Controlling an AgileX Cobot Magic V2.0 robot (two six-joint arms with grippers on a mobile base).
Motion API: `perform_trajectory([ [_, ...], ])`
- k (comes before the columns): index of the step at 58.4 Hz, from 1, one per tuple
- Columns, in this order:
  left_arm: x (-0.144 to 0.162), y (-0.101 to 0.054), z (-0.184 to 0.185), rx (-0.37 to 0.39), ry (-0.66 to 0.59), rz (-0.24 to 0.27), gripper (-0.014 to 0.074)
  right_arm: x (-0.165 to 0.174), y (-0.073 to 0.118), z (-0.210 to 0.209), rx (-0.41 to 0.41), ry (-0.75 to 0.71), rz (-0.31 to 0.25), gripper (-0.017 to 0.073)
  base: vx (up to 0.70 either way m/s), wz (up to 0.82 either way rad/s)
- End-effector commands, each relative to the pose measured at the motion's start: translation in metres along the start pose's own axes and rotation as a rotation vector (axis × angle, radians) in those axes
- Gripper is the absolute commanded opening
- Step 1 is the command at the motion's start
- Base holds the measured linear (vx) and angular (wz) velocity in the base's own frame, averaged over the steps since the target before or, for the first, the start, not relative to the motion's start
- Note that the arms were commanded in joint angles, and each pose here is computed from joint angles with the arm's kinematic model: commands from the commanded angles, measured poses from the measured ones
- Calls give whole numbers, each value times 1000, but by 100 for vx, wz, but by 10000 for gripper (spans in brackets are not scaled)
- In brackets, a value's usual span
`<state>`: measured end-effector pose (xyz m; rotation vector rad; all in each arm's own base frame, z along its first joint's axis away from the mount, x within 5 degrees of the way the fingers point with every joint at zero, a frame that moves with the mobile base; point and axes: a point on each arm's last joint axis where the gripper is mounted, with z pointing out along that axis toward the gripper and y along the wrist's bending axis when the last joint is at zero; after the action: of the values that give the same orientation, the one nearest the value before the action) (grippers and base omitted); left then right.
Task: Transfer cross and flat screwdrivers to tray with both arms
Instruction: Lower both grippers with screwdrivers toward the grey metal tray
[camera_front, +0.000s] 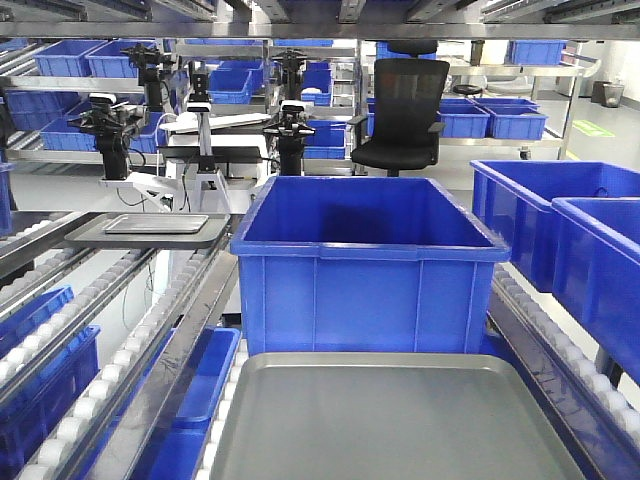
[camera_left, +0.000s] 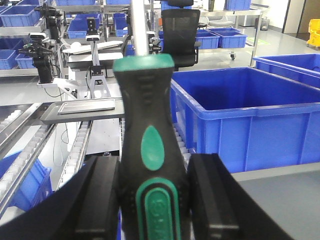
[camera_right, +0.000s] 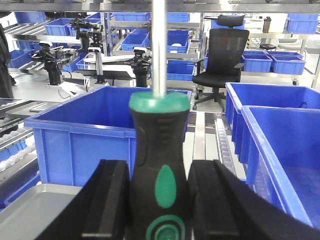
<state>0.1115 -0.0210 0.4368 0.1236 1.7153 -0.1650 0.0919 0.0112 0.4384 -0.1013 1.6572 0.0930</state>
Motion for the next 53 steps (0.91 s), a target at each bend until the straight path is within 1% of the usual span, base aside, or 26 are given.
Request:
perform_trajectory([
  [1,-16,-2,-4,15,-111,-17,3,-17,-1,-4,7,-125,8,-8,0,0],
  [8,-9,-2,-1,18,-76,-25,3,-14,2,0,-20,-87,47,-8,0,0],
  [12,0,-3,5,39,-35,-64,3,-6,3,10,-36,6,63,-8,0,0],
  [16,13,-7,19,72,34,-122,3,3,3,25,-49,109,75,-8,0,0],
  [19,21,-11,32,111,94,-155,3,10,3,38,-59,183,89,-8,0,0],
  [24,34,-20,60,195,205,-187,3,20,5,61,-82,279,111,-8,0,0],
  [27,41,-25,78,243,260,-224,3,26,6,74,-103,324,122,-8,0,0],
  [28,43,-28,85,269,280,-256,3,28,6,80,-112,344,127,-8,0,0],
  [29,45,-29,90,282,291,-254,3,31,7,86,-122,361,132,-8,0,0],
  [31,50,-32,101,308,320,-274,3,36,8,95,-139,391,143,-8,0,0],
  [32,54,-34,108,322,341,-294,3,38,9,100,-149,406,151,-8,0,0],
  [33,58,-36,115,332,363,-294,3,40,9,104,-154,416,156,-8,0,0],
  [35,62,-41,124,353,386,-312,3,44,10,112,-168,439,165,-8,0,0],
  [37,70,-48,138,379,428,-316,3,49,11,120,-184,462,169,-8,0,0],
  [42,81,-68,165,425,498,-299,3,61,13,140,-209,522,196,-8,0,0],
  [47,81,-96,187,485,528,-281,3,73,14,156,-227,575,224,-8,0,0],
  [51,80,-115,203,526,548,-267,3,82,14,167,-233,610,246,-8,0,0],
  [53,80,-123,211,538,560,-274,3,87,14,172,-236,628,249,-8,0,0],
])
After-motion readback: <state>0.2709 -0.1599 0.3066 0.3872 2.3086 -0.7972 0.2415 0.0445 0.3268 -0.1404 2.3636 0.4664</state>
